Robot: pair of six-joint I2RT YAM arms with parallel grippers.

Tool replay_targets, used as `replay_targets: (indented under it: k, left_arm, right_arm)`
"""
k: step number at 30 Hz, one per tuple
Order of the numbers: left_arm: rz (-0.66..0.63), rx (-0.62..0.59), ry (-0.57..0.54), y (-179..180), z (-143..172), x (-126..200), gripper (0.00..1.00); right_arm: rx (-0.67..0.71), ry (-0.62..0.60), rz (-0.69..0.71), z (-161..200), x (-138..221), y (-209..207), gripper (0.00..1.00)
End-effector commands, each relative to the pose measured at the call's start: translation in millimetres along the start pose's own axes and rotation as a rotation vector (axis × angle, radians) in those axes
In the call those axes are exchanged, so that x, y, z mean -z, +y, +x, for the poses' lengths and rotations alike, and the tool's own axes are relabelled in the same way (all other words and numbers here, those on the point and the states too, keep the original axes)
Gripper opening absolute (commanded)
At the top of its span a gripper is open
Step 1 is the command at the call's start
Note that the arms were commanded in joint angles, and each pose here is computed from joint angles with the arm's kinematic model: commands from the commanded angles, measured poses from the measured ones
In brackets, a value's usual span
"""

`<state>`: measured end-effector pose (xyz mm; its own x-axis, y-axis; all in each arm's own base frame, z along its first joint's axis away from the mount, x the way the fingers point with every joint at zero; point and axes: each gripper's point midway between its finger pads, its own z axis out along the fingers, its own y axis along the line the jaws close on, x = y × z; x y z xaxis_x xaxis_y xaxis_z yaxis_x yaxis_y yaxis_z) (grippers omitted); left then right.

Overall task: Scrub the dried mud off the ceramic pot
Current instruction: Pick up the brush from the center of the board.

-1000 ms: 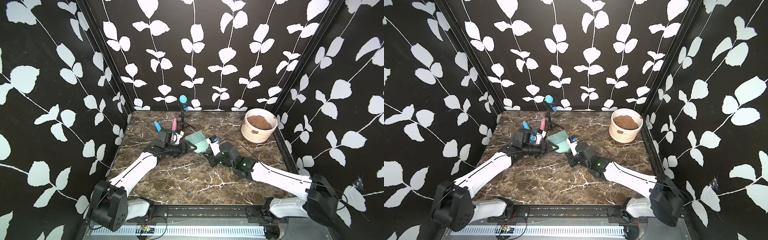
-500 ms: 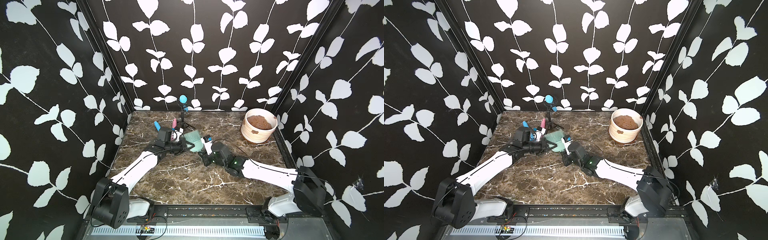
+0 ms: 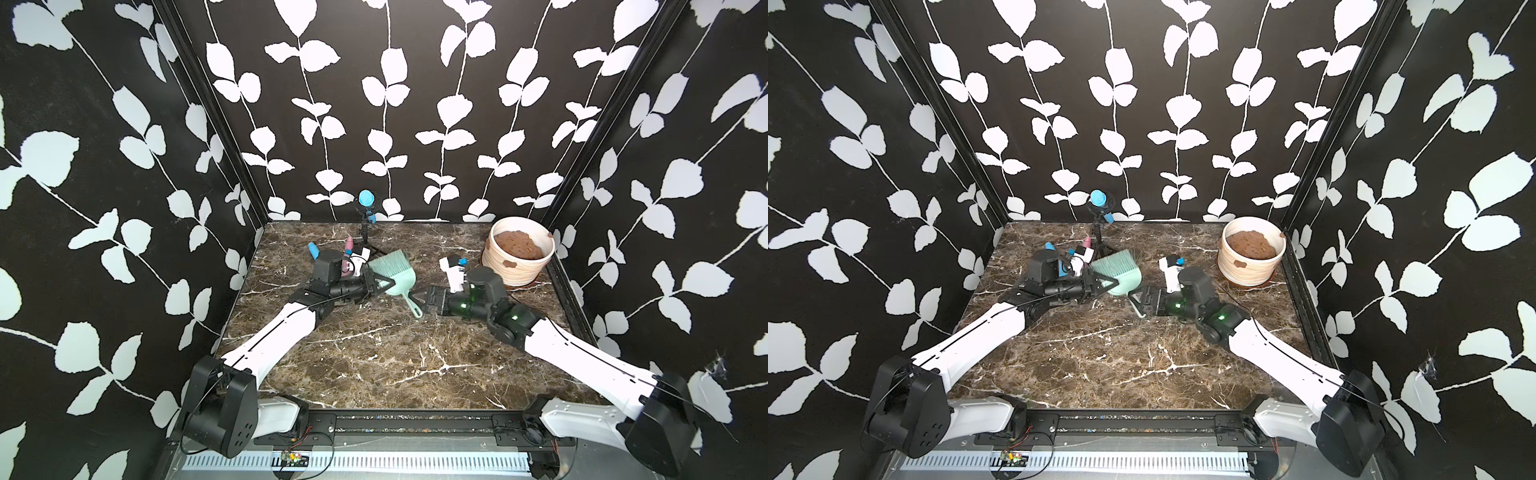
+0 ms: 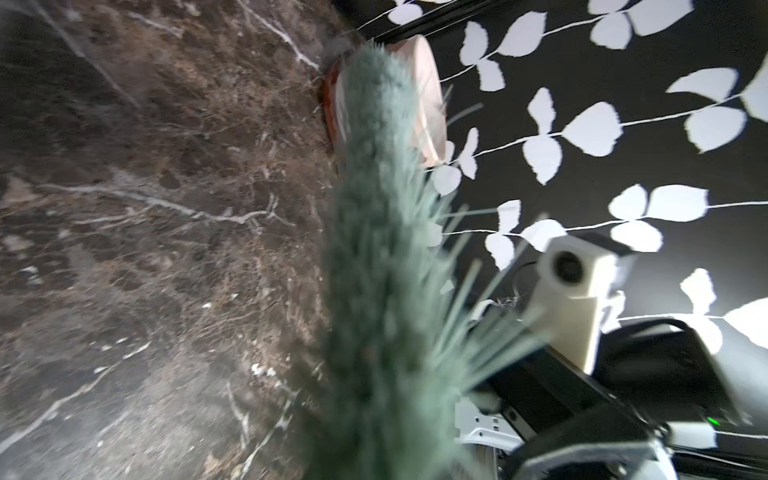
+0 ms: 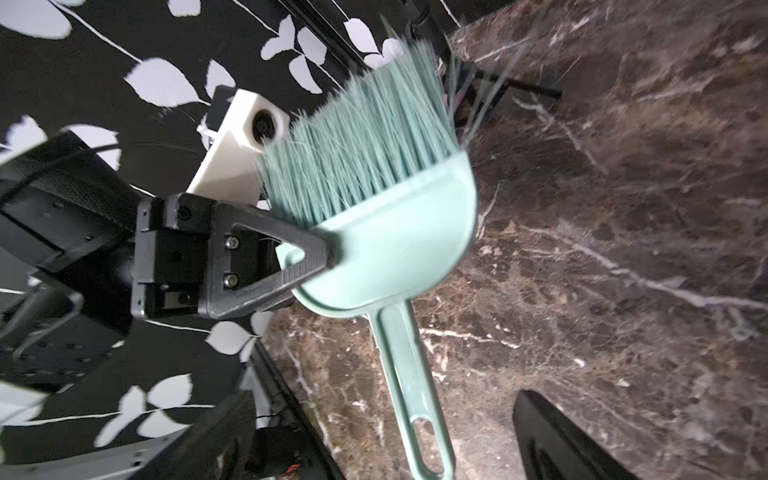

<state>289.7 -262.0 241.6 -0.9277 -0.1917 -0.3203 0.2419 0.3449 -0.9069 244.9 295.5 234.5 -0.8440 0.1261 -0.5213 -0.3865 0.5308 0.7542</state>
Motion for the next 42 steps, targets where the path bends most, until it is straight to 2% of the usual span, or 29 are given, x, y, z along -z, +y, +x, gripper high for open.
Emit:
replay_targets:
  k: [1,5,9,11,13,21,26,29,33,40,42]
  left_arm:
    - [0.178,-0.109,-0.052,-52,-10,12,0.0]
    - [0.253,-0.081,-0.106,-65,-18,16,0.0]
    - [0.309,-0.049,-0.16,-72,-25,19,0.0]
    - [0.341,-0.024,-0.171,-75,-26,19,0.0]
    - [0.369,0.006,-0.171,-78,-26,16,0.0]
    - [0.401,0.031,-0.135,-84,-18,6,0.0]
    - [0.368,0.033,-0.13,-82,-13,3,0.0]
    - [0.38,0.025,-0.106,-89,-9,-1,0.0]
    - [0.37,0.041,-0.102,-87,-8,-3,0.0]
    - [0.358,0.066,-0.092,-83,-5,-6,0.0]
    - [0.353,0.069,-0.082,-83,-3,-7,0.0]
  right_arm:
    - [-0.154,0.145,-0.154,33,9,20,0.96]
    - [-0.257,-0.003,-0.299,14,20,36,0.92]
    - [-0.394,-0.231,-0.373,-17,33,31,0.8]
    - [-0.4,-0.328,-0.429,-35,42,38,0.77]
    - [-0.392,-0.372,-0.462,-47,47,47,0.76]
    - [-0.36,-0.379,-0.532,-68,50,74,0.71]
    - [-0.357,-0.379,-0.542,-75,47,80,0.54]
    - [-0.353,-0.375,-0.544,-77,45,82,0.5]
    - [-0.325,-0.428,-0.518,-81,51,78,0.46]
    - [-0.271,-0.478,-0.454,-82,58,71,0.3]
    - [-0.258,-0.48,-0.449,-82,58,71,0.2]
